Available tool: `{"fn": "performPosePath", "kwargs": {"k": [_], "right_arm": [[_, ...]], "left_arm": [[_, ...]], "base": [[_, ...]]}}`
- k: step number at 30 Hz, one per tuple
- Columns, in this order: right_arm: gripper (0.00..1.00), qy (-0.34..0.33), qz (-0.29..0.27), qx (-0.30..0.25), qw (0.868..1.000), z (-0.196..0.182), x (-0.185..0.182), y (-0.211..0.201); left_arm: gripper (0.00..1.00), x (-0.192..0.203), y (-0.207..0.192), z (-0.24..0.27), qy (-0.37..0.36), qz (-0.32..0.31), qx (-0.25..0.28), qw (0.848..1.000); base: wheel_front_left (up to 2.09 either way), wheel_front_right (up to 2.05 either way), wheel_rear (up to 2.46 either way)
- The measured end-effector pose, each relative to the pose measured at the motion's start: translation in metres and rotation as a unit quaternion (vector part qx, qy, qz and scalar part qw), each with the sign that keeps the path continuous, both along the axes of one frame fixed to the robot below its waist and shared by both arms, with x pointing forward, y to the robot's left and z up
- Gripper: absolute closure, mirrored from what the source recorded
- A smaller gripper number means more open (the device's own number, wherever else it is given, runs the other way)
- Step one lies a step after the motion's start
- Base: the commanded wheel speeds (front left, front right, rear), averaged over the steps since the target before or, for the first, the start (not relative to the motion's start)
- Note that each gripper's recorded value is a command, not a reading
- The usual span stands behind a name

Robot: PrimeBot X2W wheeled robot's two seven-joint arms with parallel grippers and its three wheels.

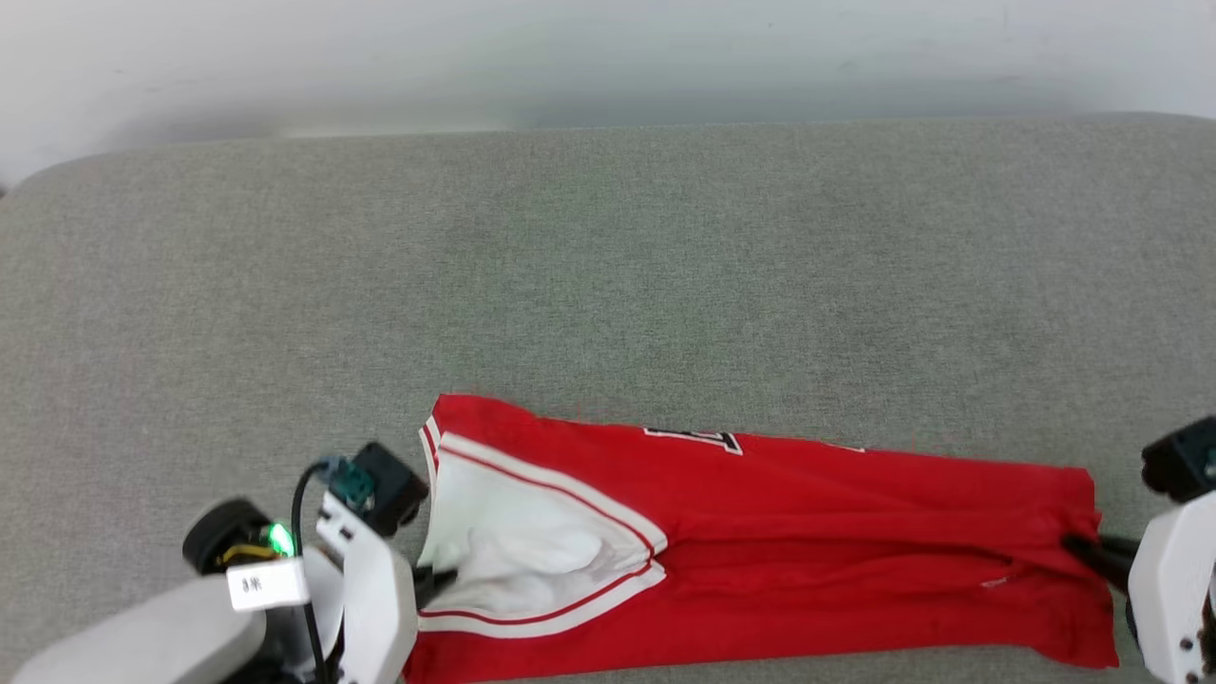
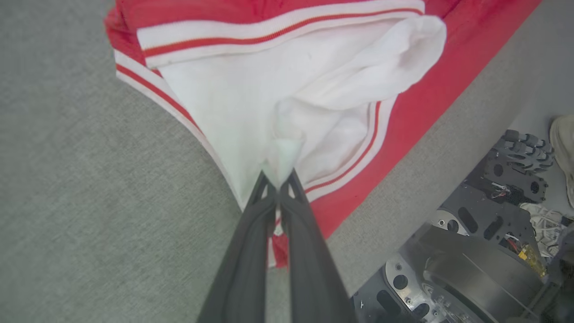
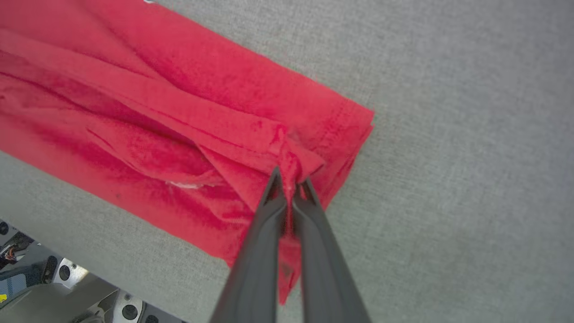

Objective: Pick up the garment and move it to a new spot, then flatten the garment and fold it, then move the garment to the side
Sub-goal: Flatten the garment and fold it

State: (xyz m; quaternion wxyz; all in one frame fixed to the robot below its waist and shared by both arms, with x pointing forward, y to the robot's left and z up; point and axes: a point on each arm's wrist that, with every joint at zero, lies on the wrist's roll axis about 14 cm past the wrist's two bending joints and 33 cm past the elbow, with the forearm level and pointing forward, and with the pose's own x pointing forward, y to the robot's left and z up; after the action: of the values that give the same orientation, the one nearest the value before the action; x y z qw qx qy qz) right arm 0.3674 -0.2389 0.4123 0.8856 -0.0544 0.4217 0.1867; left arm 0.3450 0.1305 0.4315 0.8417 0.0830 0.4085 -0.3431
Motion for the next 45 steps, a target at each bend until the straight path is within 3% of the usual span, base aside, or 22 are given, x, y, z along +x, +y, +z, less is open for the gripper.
{"fn": "performPosePath", "kwargs": {"k": [9,10,11,15,18,27,37,45], "right_arm": [[1.0,0.042,-0.023,0.009,0.999,-0.035,-0.024,0.0],[0.75,0.038,-0.027,0.011,0.999,-0.036,-0.022,0.0],[0.0,0.038,-0.029,0.011,0.999,-0.037,-0.023,0.0],[0.0,-0.007,-0.023,0.02,1.0,-0.019,-0.01,0.004],[0.0,-0.048,-0.019,0.03,0.998,0.004,0.001,0.005],[0.0,-0.125,-0.075,0.056,0.988,0.058,0.024,-0.027],[0.0,0.021,-0.172,0.137,0.975,0.01,0.0,-0.039],[0.0,0.113,-0.196,0.172,0.959,-0.034,-0.012,-0.018]], "left_arm": [[1.0,-0.032,0.003,-0.043,0.069,0.032,-0.009,0.997],[0.53,-0.029,0.003,-0.044,0.063,0.038,-0.012,0.997],[0.0,-0.025,0.004,-0.044,0.052,0.042,-0.012,0.998],[0.0,-0.002,0.003,-0.027,-0.026,0.064,-0.031,0.997],[0.0,0.017,0.005,-0.003,-0.099,0.098,-0.057,0.989],[0.0,0.053,0.028,0.046,-0.281,0.21,-0.091,0.932],[0.0,0.076,0.047,0.069,-0.375,0.282,-0.077,0.88],[0.0,0.076,0.061,0.071,-0.41,0.313,-0.068,0.854]], "base": [[0.0,0.0,0.0],[0.0,0.0,0.0],[0.0,0.0,0.0],[0.0,0.0,0.0],[0.0,0.0,0.0],[0.0,0.0,0.0],[0.0,0.0,0.0],[0.0,0.0,0.0]]}}
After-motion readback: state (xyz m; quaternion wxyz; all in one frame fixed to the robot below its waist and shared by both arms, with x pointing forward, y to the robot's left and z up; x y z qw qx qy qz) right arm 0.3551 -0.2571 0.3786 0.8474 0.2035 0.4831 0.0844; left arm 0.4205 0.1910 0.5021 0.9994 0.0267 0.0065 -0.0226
